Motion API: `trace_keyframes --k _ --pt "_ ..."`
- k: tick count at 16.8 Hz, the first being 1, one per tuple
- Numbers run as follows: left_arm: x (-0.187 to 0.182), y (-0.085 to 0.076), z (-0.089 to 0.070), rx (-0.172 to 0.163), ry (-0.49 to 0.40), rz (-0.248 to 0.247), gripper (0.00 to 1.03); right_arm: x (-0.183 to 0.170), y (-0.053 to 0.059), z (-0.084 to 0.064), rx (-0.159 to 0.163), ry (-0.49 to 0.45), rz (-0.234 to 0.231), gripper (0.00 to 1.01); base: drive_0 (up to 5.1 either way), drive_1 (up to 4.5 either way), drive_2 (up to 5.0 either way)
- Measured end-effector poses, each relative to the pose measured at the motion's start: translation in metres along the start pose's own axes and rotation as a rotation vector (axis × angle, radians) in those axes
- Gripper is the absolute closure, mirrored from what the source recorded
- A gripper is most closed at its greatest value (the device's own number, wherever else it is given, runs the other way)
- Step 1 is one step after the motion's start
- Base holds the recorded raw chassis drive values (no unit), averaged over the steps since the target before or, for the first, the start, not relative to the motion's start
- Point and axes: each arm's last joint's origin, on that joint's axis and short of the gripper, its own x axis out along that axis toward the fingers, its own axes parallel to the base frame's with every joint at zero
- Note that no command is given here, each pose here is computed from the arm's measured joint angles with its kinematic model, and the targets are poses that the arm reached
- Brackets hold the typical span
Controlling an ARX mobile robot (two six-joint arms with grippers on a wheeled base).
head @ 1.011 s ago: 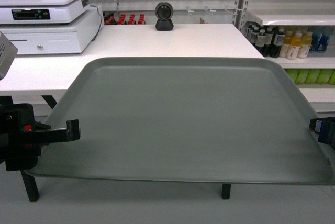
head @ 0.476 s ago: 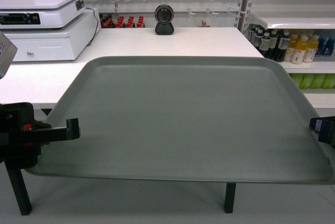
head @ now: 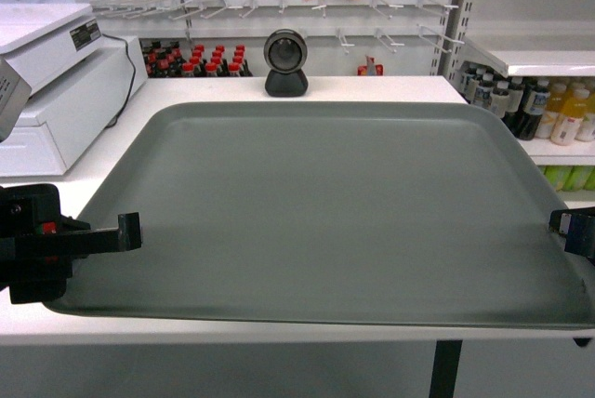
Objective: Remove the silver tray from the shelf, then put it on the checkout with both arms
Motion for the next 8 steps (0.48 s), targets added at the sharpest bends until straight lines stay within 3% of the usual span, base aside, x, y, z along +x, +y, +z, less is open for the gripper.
trace_keyframes --k 7,8 --pt "0.0007 -0.0001 -0.0005 0.001 0.004 0.001 1.0 0.0004 -0.0002 -0.0003 0.0 0.002 -0.001 0.98 0.0 4.03 -4.1" --pt "0.0008 -0.0001 -0.0005 0.0 0.003 0.0 1.0 0.0004 -0.0003 -0.0004 0.0 0.003 -0.001 0.98 0.0 0.0 0.0"
